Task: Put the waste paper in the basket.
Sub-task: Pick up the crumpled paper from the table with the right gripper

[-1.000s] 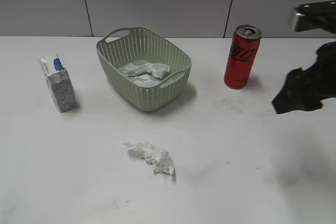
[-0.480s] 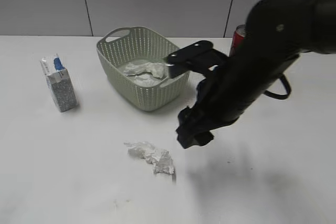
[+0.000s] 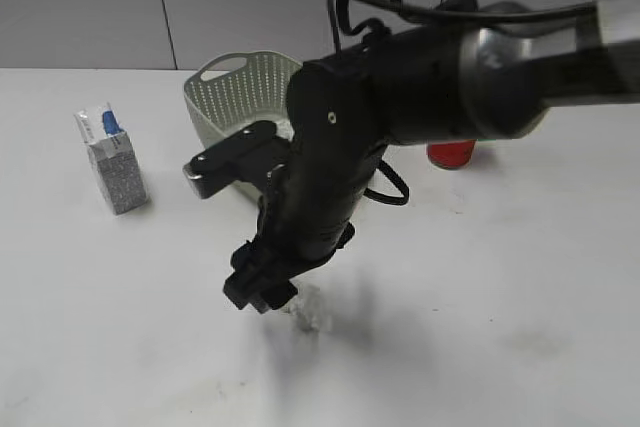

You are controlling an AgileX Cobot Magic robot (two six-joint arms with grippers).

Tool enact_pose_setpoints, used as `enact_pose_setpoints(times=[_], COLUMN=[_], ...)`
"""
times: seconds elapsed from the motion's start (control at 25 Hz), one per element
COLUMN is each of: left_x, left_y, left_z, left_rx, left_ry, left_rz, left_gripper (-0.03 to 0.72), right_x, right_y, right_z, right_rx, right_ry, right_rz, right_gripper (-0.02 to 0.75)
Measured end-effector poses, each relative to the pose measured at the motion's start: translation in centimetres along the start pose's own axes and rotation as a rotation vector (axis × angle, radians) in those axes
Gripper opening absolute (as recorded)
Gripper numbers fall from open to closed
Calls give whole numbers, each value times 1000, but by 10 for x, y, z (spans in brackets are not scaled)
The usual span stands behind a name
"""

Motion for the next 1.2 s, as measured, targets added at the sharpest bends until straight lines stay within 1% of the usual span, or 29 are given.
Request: enact_pose_setpoints(times=[0.28,0.4,0.48,0.56,0.64,0.76,0.84,0.92,1.04,1.12,1.2], left_x=[0,0,0,0,0,0,0,0,0,0,0], left_y=[0,0,0,0,0,0,0,0,0,0,0], left_z=[0,0,0,0,0,0,0,0,0,0,0], left_rx=[0,0,0,0,0,0,0,0,0,0,0], left_ry=[0,0,0,0,0,0,0,0,0,0,0], left_rz=[0,0,0,0,0,0,0,0,0,0,0], left_gripper=[559,559,559,559,559,559,559,559,559,559,559], right_x=[-4,-5,-5,-5,-5,-3,-2,-3,-6,-14,-29], right_y=[-38,-42,-42,-42,-41,-39,-34,-25,-2,22,53], right_z=[-23,-24,-23,-24,-25,-29,-23,-8,23,53,89], right_rx=[111,119,119,127,146,191,201,178,106,17,-97], right_ry=[-9,-10,-13,-10,-10,-10,-8,-3,18,53,111], right_rz=[0,-3,-4,-5,-1,12,17,17,1,-46,-135], right_gripper=[518,518,502,447,354,157,53,18,14,14,11])
Point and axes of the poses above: a point on each arm's last joint axis where the gripper is mounted, y pointing back along that axis away from the gripper, x along the wrist's bending axis when the last joint is at zero, z = x × y, the point moved 10 cm from there along -y, pointing out along that axis toward the gripper, and after that the axes turned 11 degrees about y, right-handed, at the moved point
